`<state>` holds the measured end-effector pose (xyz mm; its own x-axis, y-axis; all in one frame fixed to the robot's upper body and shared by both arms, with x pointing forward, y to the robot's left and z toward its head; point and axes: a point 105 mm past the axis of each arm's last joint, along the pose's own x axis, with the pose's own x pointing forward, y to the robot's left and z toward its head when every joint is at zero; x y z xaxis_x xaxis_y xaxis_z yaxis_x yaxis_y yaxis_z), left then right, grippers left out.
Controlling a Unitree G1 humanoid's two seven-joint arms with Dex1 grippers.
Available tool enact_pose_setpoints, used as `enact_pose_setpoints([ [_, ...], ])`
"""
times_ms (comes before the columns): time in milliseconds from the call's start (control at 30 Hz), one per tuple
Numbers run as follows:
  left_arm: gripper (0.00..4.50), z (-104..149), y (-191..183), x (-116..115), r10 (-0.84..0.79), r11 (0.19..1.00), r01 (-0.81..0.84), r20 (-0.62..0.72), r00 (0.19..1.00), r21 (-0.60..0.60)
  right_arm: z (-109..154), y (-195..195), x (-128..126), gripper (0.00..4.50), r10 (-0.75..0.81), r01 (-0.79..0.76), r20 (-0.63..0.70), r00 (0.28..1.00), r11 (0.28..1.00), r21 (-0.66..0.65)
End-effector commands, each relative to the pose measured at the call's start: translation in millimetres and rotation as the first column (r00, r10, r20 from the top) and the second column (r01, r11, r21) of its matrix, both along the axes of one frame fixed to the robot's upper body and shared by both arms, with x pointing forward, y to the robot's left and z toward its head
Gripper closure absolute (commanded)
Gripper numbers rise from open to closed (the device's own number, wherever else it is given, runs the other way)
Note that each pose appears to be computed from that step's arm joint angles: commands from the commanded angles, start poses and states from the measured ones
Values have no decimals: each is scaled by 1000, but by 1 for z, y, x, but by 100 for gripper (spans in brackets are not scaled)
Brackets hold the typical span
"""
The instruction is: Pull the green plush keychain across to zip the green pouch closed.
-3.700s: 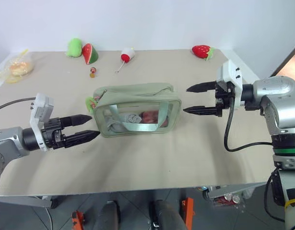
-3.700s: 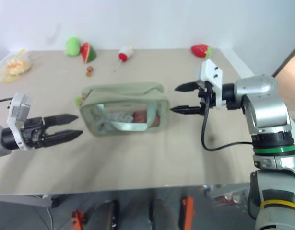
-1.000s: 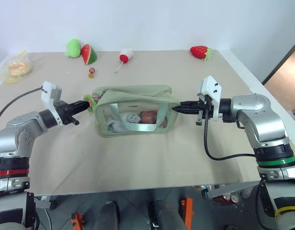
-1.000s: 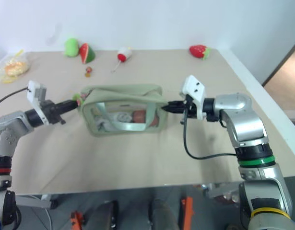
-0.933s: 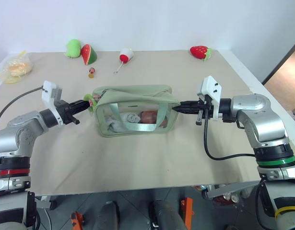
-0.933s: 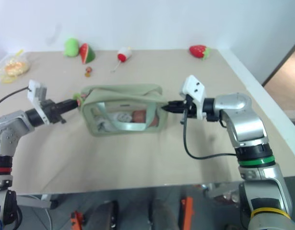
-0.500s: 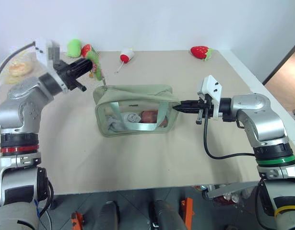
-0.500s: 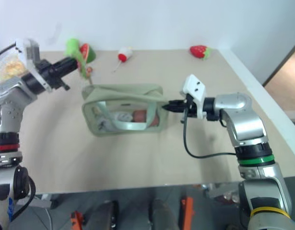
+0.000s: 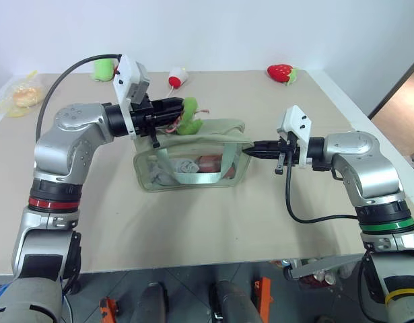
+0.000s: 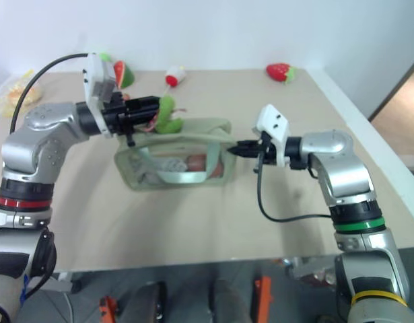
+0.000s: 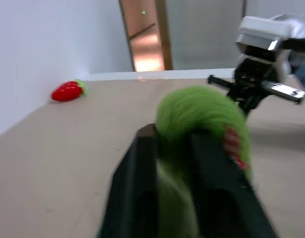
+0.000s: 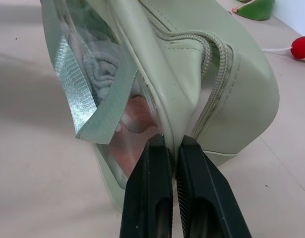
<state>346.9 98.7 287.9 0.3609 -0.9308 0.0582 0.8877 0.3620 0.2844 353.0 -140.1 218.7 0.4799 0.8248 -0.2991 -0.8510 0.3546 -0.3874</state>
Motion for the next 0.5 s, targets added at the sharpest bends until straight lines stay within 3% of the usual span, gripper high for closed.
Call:
enact_pose_setpoints([
  [33, 233, 13, 9, -4, 21, 1000, -21, 51, 998, -6, 10, -3, -1, 450, -12, 12, 45, 999, 1000, -1],
  [233, 18, 10, 20, -2, 63, 998, -65, 63, 996, 28, 11, 0, 0, 450, -6, 6, 48, 999, 1000, 1],
  [400, 4, 6, 35, -5, 86, 995, -88, 34, 996, 56, 11, 2, 0, 450, 3, -3, 49, 999, 1000, 1],
  [500, 4, -6, 44, -13, 79, 988, -79, 7, 997, 129, 12, 3, 1, 450, 3, -4, 50, 999, 1000, 2],
])
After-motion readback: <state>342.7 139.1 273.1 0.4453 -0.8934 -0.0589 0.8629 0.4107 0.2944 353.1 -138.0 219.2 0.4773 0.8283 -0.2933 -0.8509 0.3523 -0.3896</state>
